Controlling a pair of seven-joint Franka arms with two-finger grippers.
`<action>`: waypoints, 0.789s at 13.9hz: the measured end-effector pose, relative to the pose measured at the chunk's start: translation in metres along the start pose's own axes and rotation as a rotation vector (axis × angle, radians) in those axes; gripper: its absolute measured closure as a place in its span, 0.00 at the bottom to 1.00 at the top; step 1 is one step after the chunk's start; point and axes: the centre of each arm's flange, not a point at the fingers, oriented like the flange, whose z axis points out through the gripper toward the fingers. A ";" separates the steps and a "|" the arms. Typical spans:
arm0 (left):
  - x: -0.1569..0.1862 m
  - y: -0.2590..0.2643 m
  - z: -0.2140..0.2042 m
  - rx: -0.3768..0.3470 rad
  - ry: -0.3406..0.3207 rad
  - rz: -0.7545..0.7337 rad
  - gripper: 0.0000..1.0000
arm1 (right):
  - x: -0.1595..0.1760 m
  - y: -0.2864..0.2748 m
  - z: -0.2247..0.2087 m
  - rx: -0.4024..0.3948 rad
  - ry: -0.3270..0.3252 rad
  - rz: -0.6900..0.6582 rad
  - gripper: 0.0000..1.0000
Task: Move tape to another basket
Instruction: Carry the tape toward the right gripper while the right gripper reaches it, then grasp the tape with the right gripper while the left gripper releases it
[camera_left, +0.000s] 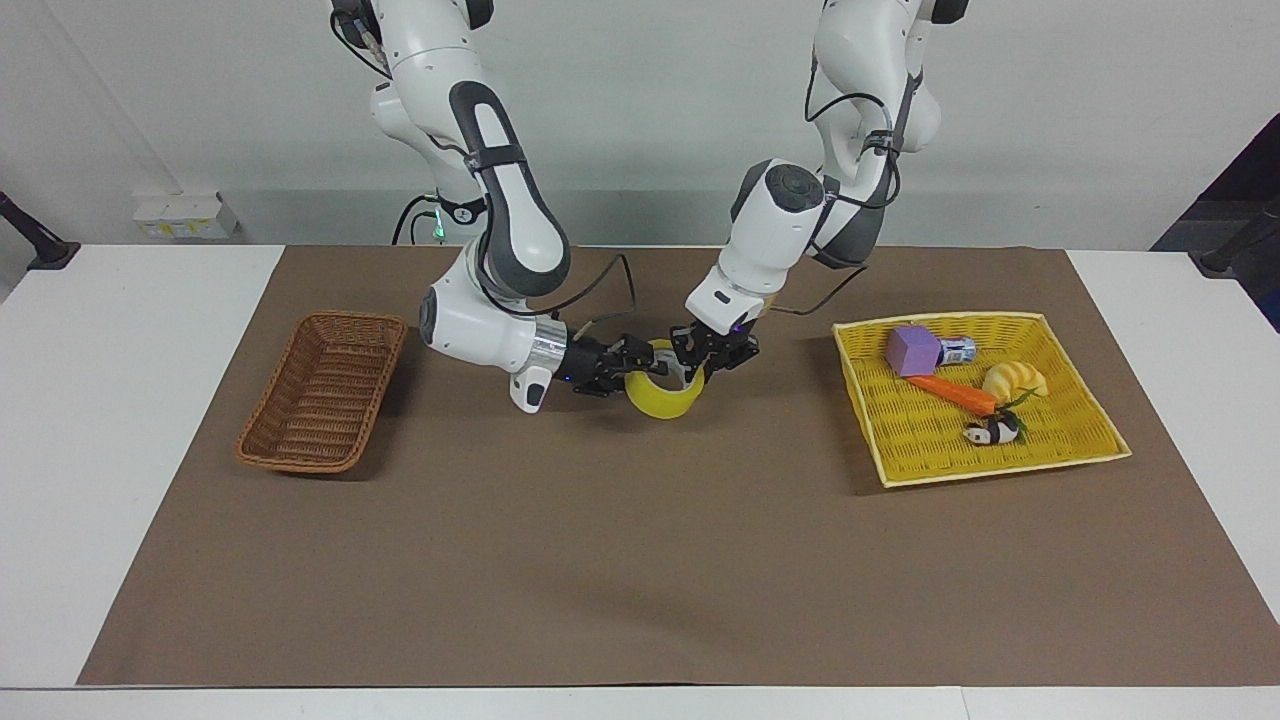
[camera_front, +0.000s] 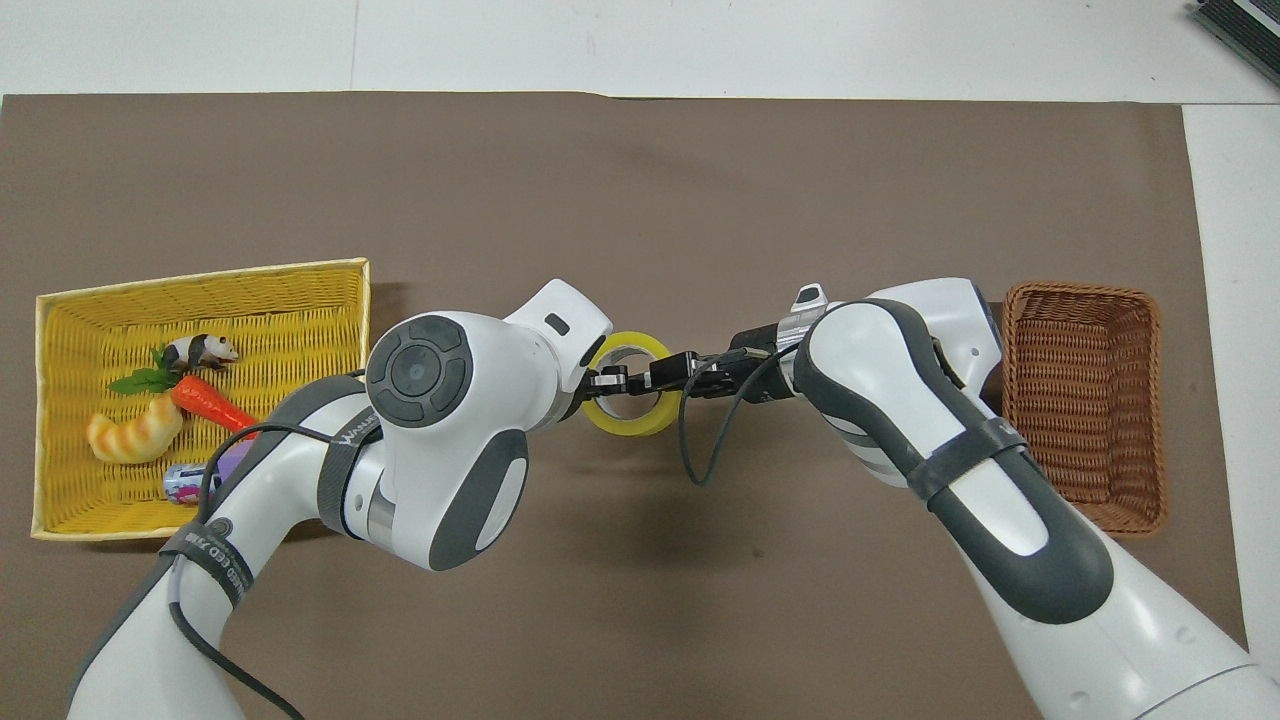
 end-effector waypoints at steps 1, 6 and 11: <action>-0.001 0.001 0.000 -0.001 0.000 -0.004 0.78 | 0.000 0.000 0.000 0.000 -0.001 0.000 0.56; -0.001 0.003 -0.003 -0.009 0.003 -0.015 0.78 | 0.000 0.003 0.002 -0.008 0.001 -0.003 0.88; 0.004 0.004 -0.009 -0.017 0.014 -0.019 0.66 | 0.000 0.005 0.002 -0.029 -0.006 -0.015 0.98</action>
